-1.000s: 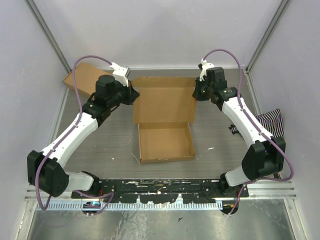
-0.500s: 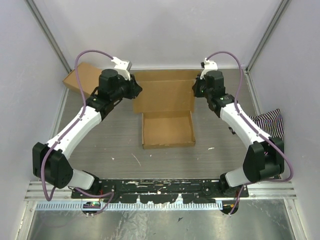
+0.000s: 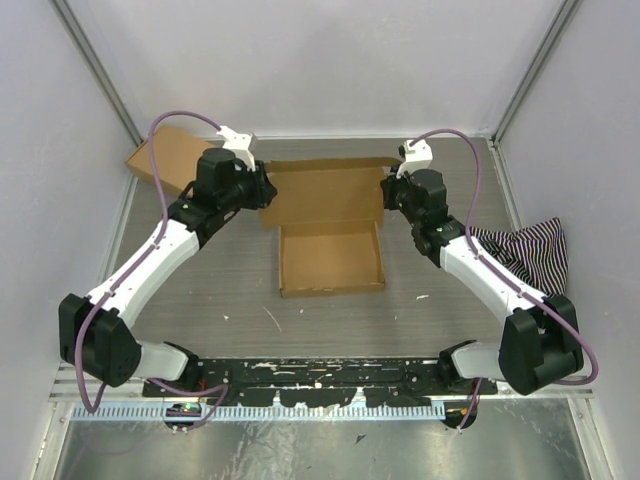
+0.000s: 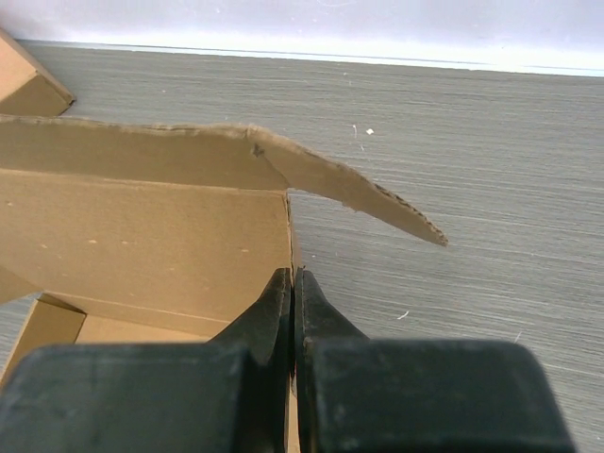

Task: Fold the paper box

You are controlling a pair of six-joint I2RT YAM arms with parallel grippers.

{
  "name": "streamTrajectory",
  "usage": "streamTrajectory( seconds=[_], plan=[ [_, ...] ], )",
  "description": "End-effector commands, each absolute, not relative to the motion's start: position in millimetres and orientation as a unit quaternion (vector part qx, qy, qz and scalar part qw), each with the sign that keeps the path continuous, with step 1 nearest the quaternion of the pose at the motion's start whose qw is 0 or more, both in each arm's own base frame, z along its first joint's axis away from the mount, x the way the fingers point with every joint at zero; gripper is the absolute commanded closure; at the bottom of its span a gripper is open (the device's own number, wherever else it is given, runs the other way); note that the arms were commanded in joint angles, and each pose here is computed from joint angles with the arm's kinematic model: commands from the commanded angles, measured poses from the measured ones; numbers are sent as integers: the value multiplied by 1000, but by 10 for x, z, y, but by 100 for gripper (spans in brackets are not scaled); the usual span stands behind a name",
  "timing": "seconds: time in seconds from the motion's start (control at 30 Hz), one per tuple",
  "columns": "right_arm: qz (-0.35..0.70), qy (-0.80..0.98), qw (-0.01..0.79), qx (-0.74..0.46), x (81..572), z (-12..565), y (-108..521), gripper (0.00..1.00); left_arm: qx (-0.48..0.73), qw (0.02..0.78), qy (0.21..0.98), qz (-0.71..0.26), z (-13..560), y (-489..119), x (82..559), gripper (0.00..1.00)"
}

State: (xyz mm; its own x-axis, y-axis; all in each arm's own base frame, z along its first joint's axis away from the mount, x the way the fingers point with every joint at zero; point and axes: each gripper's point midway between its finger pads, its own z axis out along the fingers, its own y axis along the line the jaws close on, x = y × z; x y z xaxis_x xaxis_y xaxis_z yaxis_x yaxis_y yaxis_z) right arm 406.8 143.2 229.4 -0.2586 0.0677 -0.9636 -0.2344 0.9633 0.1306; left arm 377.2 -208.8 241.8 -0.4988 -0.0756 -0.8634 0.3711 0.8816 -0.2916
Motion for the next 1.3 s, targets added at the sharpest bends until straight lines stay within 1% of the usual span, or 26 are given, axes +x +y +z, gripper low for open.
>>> streamTrajectory(
  seconds=[0.0,0.3,0.47,0.77,0.87,1.03,1.2,1.27],
  plan=[
    [111,760,639,-45,4119,2535,1378,99,62,512,842,-159,2681,-1785,3748,59],
    [122,760,636,-54,4073,2558,1413,99,65,536,837,-93,2766,-1566,3839,47],
    [124,760,635,-61,4058,2580,1425,99,79,537,835,-86,2707,-1619,3969,46],
    [128,764,628,-74,4052,2567,1463,99,93,541,827,-121,2625,-1812,4077,47],
    [130,766,625,-76,4054,2555,1478,99,94,539,828,-125,2603,-1840,4096,50],
    [133,769,620,-81,4051,2532,1501,99,98,533,829,-140,2558,-1899,4085,61],
    [137,768,620,-83,4036,2554,1508,99,98,528,832,-141,2512,-1904,4075,68],
    [138,768,620,-83,4029,2560,1513,99,99,525,833,-146,2504,-1917,4057,72]
  ],
)
